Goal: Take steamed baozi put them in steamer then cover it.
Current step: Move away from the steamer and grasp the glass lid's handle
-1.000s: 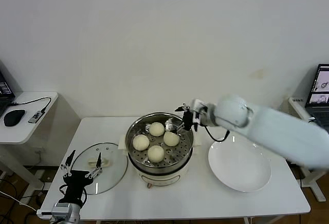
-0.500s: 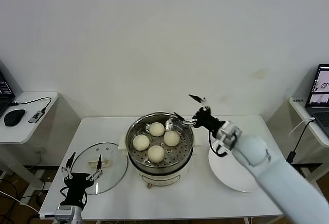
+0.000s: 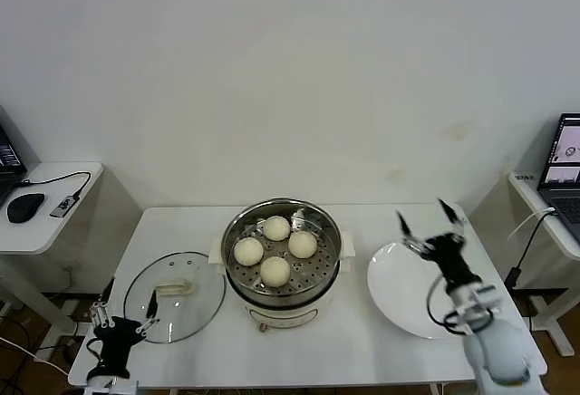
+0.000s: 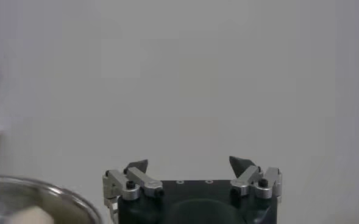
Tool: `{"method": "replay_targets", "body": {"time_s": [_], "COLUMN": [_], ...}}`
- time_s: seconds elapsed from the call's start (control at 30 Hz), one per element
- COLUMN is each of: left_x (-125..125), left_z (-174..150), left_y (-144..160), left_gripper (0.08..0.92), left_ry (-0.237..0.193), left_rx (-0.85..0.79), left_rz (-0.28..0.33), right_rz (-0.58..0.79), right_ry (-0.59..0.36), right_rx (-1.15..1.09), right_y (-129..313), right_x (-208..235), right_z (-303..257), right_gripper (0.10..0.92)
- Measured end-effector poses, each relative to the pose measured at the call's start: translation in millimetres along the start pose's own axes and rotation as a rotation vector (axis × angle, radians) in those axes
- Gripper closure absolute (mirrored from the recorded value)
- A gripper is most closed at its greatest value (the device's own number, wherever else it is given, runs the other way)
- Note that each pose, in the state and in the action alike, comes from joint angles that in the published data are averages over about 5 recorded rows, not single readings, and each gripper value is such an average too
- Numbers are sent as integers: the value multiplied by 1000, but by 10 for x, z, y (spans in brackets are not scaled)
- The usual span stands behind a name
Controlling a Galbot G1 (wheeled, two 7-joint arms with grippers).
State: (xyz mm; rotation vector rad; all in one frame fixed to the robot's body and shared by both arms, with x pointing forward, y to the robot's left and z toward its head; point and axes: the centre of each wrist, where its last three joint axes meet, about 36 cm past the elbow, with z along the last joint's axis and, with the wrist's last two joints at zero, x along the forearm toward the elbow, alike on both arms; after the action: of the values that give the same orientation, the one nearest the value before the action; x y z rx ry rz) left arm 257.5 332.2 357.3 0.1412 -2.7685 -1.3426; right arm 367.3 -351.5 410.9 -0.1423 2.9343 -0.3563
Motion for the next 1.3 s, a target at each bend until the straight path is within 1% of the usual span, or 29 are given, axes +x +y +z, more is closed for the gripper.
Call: {"method": "replay_targets", "body": {"time_s": [0.13, 0.27, 0.37, 0.5, 0.7, 0.9, 1.3], "left_x": [-12, -68, -148, -289, -528, -802, -1281], "left_z": [224, 410, 516, 619, 716, 780, 853], "left_y": [29, -1, -42, -114, -240, -299, -357], "left_gripper": [177, 177, 177, 177, 177, 177, 177], "left_ry": [-42, -83, -110, -139, -170, -195, -200], "left_rx": [-241, -443, -559, -667, -764, -825, -878], "left_rz": [30, 69, 99, 135, 172, 184, 184], "right_rz": [110, 203, 257, 311, 367, 393, 409], "right_ry": [55, 98, 126, 153, 182, 205, 229], "right_rx": [2, 9, 15, 26, 41, 48, 65], "right_y": [-119, -215, -273, -347, -417, -416, -400], "right_x": [319, 584, 748, 916, 1120, 1241, 1361], "right_z": [109, 197, 245, 274, 288, 314, 362], "right_gripper": [200, 200, 200, 200, 200, 200, 200]}}
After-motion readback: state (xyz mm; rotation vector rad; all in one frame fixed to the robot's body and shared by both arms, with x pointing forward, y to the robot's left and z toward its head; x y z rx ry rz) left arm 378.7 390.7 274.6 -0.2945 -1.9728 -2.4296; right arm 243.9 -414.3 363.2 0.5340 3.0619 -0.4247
